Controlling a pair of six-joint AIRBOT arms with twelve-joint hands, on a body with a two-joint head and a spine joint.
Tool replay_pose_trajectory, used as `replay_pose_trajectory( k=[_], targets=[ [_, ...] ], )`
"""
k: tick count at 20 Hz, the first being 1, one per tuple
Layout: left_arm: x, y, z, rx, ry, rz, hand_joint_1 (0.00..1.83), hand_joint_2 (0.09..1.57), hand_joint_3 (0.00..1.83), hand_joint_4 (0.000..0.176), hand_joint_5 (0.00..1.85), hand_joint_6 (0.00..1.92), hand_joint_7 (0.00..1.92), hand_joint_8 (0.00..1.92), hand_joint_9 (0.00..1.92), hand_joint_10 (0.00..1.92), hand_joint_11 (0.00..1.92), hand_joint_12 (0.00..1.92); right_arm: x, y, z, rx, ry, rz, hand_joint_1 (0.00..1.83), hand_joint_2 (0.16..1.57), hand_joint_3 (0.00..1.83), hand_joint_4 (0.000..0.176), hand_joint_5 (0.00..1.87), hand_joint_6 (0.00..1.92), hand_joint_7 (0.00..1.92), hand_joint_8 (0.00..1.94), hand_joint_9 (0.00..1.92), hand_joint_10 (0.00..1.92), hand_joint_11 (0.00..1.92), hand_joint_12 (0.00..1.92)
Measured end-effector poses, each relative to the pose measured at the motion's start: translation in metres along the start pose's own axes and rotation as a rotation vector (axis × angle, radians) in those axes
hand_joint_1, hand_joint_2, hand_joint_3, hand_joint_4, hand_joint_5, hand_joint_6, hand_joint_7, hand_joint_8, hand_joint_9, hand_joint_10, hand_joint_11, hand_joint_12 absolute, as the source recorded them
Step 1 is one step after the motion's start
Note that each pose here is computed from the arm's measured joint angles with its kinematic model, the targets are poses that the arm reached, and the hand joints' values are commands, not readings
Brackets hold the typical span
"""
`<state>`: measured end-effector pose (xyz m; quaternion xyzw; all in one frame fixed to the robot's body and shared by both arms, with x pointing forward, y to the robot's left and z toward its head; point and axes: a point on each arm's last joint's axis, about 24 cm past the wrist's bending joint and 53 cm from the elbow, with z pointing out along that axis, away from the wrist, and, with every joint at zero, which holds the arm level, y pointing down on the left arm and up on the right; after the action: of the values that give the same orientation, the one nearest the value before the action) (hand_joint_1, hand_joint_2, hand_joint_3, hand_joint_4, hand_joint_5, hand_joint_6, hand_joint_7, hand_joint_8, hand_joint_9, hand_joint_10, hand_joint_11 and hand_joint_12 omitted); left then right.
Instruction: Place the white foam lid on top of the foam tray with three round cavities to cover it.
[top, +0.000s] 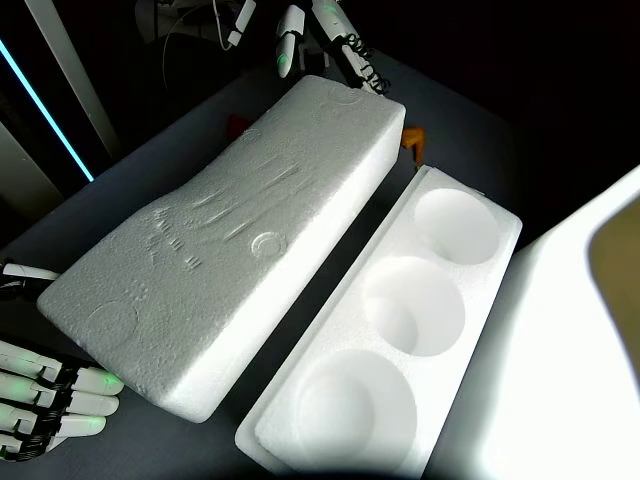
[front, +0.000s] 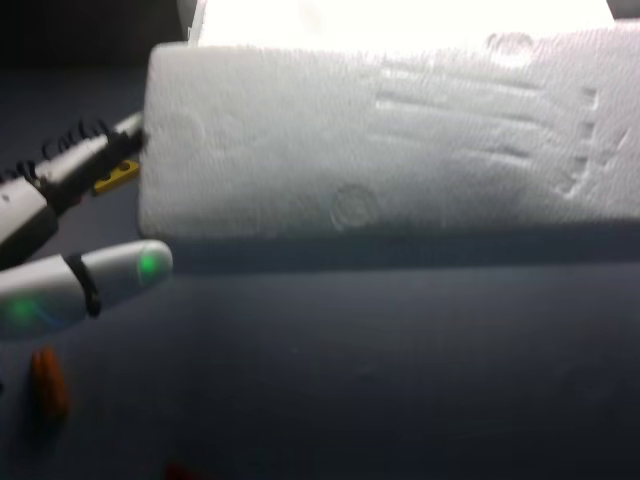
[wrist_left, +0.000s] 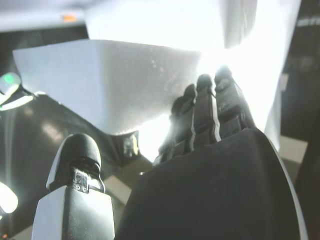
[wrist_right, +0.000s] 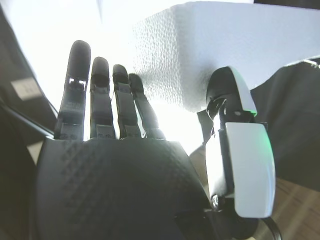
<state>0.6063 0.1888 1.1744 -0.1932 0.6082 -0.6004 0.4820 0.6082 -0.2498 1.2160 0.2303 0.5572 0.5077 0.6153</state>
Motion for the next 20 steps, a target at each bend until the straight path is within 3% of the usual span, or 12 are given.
replay_pose_trajectory(
  k=[1, 4, 6, 7, 8, 11, 12, 16, 18, 19, 20],
  targets=[
    [-0.005, -0.009, 0.006, 0.029, -0.009, 0.007, 0.38, 1.24, 0.02, 0.000, 0.01, 0.00, 0.00, 0.00, 0.00, 0.00, 0.00, 0.00, -0.005, 0.004, 0.002, -0.011, -0.009, -0.013, 0.39, 1.25, 0.01, 0.000, 0.00, 0.44, 0.24, 0.08, 0.05, 1.10, 0.12, 1.84],
    [-0.019, -0.030, 0.023, 0.104, -0.027, 0.035, 0.40, 1.25, 0.02, 0.000, 0.01, 0.00, 0.00, 0.00, 0.00, 0.00, 0.00, 0.00, -0.020, 0.013, 0.011, -0.044, -0.046, -0.029, 0.38, 1.25, 0.01, 0.000, 0.00, 0.46, 0.24, 0.10, 0.06, 1.16, 0.15, 1.85],
    [-0.024, -0.036, 0.035, 0.135, -0.042, 0.035, 0.42, 1.28, 0.02, 0.000, 0.00, 0.00, 0.00, 0.00, 0.00, 0.00, 0.00, 0.00, -0.027, 0.015, 0.018, -0.055, -0.061, -0.035, 0.36, 1.29, 0.01, 0.000, 0.00, 0.51, 0.23, 0.19, 0.04, 1.20, 0.10, 1.90],
    [-0.024, -0.034, 0.040, 0.132, -0.042, 0.031, 0.49, 1.26, 0.01, 0.000, 0.02, 0.01, 0.00, 0.00, 0.00, 0.00, 0.00, 0.00, -0.030, 0.016, 0.021, -0.055, -0.066, -0.037, 0.45, 1.34, 0.02, 0.000, 0.00, 0.56, 0.15, 0.38, 0.01, 1.10, 0.02, 1.90],
    [-0.026, -0.033, 0.044, 0.129, -0.042, 0.032, 0.53, 1.25, 0.00, 0.000, 0.03, 0.01, 0.00, 0.00, 0.00, 0.00, 0.00, 0.00, -0.033, 0.016, 0.025, -0.056, -0.071, -0.041, 0.50, 1.35, 0.01, 0.000, 0.00, 0.60, 0.01, 0.73, 0.00, 1.14, 0.00, 1.92],
    [-0.035, -0.038, 0.060, 0.149, -0.061, 0.040, 0.59, 1.24, 0.00, 0.000, 0.04, 0.01, 0.00, 0.00, 0.00, 0.00, 0.00, 0.00, -0.047, 0.023, 0.038, -0.079, -0.099, -0.043, 0.52, 1.32, 0.00, 0.000, 0.00, 0.60, 0.00, 0.70, 0.00, 1.00, 0.00, 1.92],
    [-0.036, -0.040, 0.065, 0.159, -0.064, 0.043, 0.62, 1.22, 0.00, 0.000, 0.06, 0.02, 0.02, 0.01, 0.00, 0.00, 0.00, 0.00, -0.051, 0.025, 0.044, -0.085, -0.109, -0.048, 0.54, 1.31, 0.00, 0.000, 0.00, 0.59, 0.00, 0.57, 0.00, 0.80, 0.00, 1.91],
    [-0.053, -0.038, 0.079, 0.162, -0.115, 0.034, 0.60, 1.21, 0.00, 0.000, 0.07, 0.02, 0.01, 0.00, 0.00, 0.00, 0.00, 0.00, -0.056, 0.030, 0.070, -0.097, -0.118, -0.033, 0.53, 1.31, 0.00, 0.000, 0.00, 0.51, 0.01, 0.68, 0.00, 1.01, 0.00, 1.92],
    [-0.062, -0.038, 0.085, 0.166, -0.143, 0.027, 0.67, 1.19, 0.00, 0.000, 0.10, 0.02, 0.01, 0.00, 0.00, 0.00, 0.01, 0.01, -0.057, 0.031, 0.082, -0.103, -0.120, -0.025, 0.52, 1.32, 0.00, 0.000, 0.00, 0.43, 0.00, 0.78, 0.00, 1.12, 0.00, 1.92],
    [-0.065, -0.037, 0.087, 0.169, -0.153, 0.024, 0.67, 1.19, 0.00, 0.000, 0.10, 0.02, 0.01, 0.00, 0.00, 0.00, 0.01, 0.01, -0.056, 0.030, 0.086, -0.101, -0.116, -0.021, 0.52, 1.32, 0.00, 0.000, 0.00, 0.43, 0.00, 0.78, 0.00, 1.12, 0.00, 1.92],
    [-0.070, -0.039, 0.091, 0.173, -0.167, 0.020, 0.69, 1.19, 0.00, 0.000, 0.11, 0.03, 0.02, 0.00, 0.00, 0.00, 0.02, 0.01, -0.056, 0.029, 0.092, -0.098, -0.116, -0.015, 0.54, 1.31, 0.00, 0.000, 0.00, 0.58, 0.00, 0.89, 0.00, 1.23, 0.00, 1.92]
  ],
)
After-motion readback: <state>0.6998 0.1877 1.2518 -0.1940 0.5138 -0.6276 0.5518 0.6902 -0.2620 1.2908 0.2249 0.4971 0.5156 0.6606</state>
